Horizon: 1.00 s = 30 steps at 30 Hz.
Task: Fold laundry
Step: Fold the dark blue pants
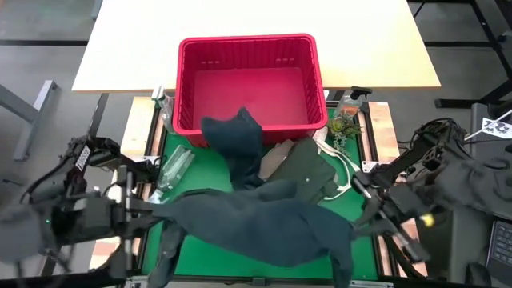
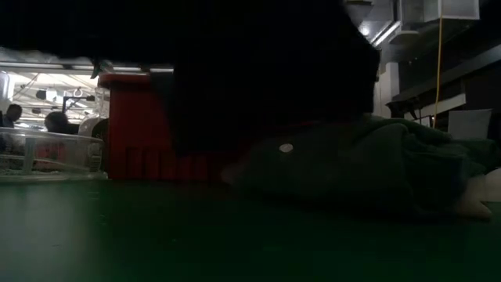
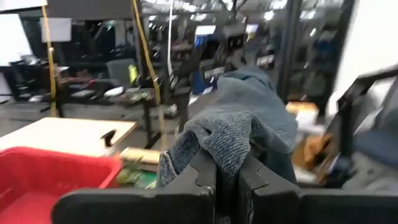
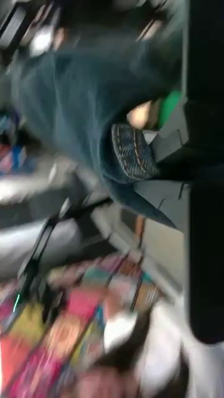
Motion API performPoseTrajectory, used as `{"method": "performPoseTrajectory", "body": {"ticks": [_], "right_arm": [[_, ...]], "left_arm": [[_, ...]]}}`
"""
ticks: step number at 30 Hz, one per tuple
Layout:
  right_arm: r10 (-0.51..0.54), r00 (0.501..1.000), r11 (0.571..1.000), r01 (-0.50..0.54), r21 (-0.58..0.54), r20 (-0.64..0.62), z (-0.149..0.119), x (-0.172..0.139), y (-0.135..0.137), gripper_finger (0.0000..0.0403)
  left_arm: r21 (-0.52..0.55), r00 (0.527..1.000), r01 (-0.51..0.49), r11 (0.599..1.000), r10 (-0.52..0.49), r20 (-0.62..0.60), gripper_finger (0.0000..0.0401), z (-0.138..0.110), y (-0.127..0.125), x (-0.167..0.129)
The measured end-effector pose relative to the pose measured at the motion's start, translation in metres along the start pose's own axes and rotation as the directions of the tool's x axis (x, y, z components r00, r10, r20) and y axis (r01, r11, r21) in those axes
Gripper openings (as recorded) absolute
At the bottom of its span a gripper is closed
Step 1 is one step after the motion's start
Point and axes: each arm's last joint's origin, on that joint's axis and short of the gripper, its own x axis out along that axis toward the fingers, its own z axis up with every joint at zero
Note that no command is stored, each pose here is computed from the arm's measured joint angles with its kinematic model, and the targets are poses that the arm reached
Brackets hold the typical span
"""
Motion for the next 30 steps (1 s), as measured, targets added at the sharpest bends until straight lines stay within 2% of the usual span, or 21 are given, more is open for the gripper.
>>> {"method": "performPoseTrajectory", "body": {"ticks": [3, 7, 10, 13, 16, 20, 22, 26, 30], "right_arm": [[-0.132, 0.987, 0.991, 0.135, 0.022, -0.091, -0.011, -0.001, -0.006, 0.0009], [-0.262, 0.945, 0.962, 0.271, 0.020, -0.193, -0.024, -0.004, -0.013, 0.0013], [-0.327, 0.901, 0.939, 0.345, 0.012, -0.286, -0.035, -0.009, -0.019, 0.0013], [-0.404, 0.837, 0.907, 0.420, -0.041, -0.369, -0.046, -0.015, -0.024, 0.0011], [-0.528, 0.744, 0.839, 0.533, -0.113, -0.409, -0.057, -0.020, -0.034, 0.0012], [-0.665, 0.584, 0.722, 0.662, -0.201, -0.466, -0.075, -0.022, -0.054, 0.0016], [-0.714, 0.507, 0.665, 0.707, -0.241, -0.483, -0.083, -0.023, -0.067, 0.0017], [-0.784, 0.365, 0.560, 0.765, -0.318, -0.502, -0.097, -0.018, -0.095, 0.0018], [-0.826, 0.241, 0.481, 0.774, -0.413, -0.510, -0.104, -0.016, -0.125, 0.0018]], "left_arm": [[0.030, 0.998, -0.039, 0.999, 0.041, -0.044, 0.0007, -0.024, -0.002, 0.008], [0.022, 0.991, -0.090, 0.996, 0.092, -0.095, 0.0007, -0.053, -0.001, 0.020], [-0.004, 0.982, -0.100, 0.995, 0.099, -0.164, 0.0007, -0.071, 0.001, 0.027], [-0.019, 0.961, -0.118, 0.993, 0.110, -0.255, 0.0007, -0.090, 0.004, 0.037], [0.004, 0.924, -0.172, 0.985, 0.163, -0.346, 0.0007, -0.109, 0.011, 0.047], [0.035, 0.838, -0.275, 0.961, 0.258, -0.481, 0.0007, -0.137, 0.024, 0.070], [0.092, 0.793, -0.300, 0.950, 0.301, -0.530, 0.0007, -0.151, 0.030, 0.082], [0.216, 0.706, -0.370, 0.904, 0.424, -0.568, 0.0007, -0.179, 0.048, 0.108], [0.305, 0.620, -0.446, 0.842, 0.536, -0.573, 0.0007, -0.201, 0.070, 0.130]]}}
